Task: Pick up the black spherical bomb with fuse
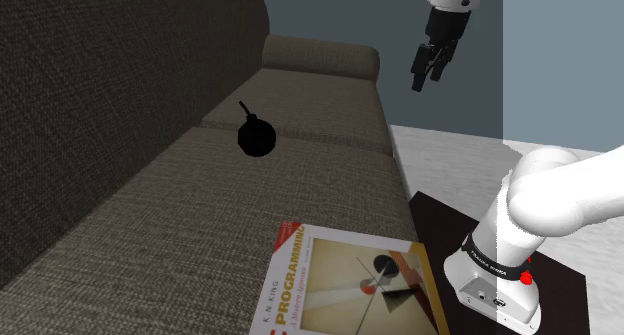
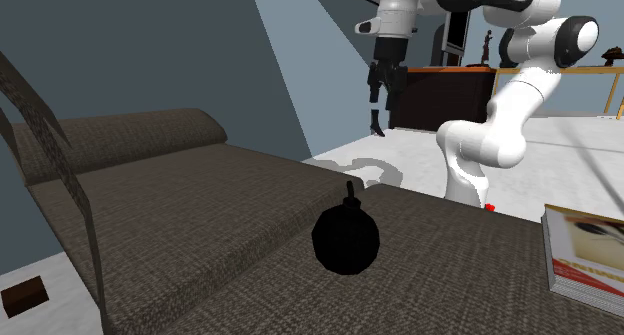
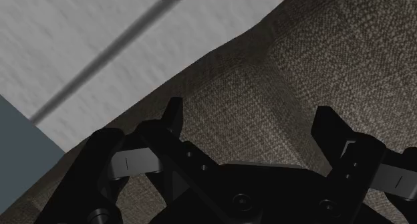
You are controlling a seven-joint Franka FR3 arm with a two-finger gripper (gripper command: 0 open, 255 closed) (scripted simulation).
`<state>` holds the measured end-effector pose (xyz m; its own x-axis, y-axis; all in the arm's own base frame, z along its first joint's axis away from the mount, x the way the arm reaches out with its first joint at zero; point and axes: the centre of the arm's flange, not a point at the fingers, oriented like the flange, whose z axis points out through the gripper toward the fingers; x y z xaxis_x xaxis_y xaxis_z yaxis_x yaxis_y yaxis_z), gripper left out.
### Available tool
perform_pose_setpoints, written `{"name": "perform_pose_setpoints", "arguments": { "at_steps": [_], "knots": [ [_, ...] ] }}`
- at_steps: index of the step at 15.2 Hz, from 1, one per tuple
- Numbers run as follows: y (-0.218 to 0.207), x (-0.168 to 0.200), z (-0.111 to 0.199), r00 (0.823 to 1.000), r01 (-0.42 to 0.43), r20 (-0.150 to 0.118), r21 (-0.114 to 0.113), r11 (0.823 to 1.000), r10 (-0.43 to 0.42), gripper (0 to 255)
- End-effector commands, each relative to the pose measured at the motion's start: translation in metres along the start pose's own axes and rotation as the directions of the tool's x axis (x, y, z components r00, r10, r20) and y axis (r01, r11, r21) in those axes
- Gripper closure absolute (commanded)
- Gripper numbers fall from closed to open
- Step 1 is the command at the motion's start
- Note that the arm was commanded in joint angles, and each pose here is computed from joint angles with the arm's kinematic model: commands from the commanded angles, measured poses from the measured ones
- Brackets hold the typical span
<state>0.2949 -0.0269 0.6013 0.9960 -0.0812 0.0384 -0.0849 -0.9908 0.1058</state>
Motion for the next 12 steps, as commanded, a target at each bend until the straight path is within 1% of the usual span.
{"name": "perform_pose_setpoints", "arguments": {
  "at_steps": [1,12],
  "knots": [
    [0.0,0.0,0.0,1.0,0.0,0.0,0.0,1.0,0.0,0],
    [-0.132,0.073,-0.002,1.0,-0.017,0.022,-0.031,0.999,0.018,0]
  ]
}}
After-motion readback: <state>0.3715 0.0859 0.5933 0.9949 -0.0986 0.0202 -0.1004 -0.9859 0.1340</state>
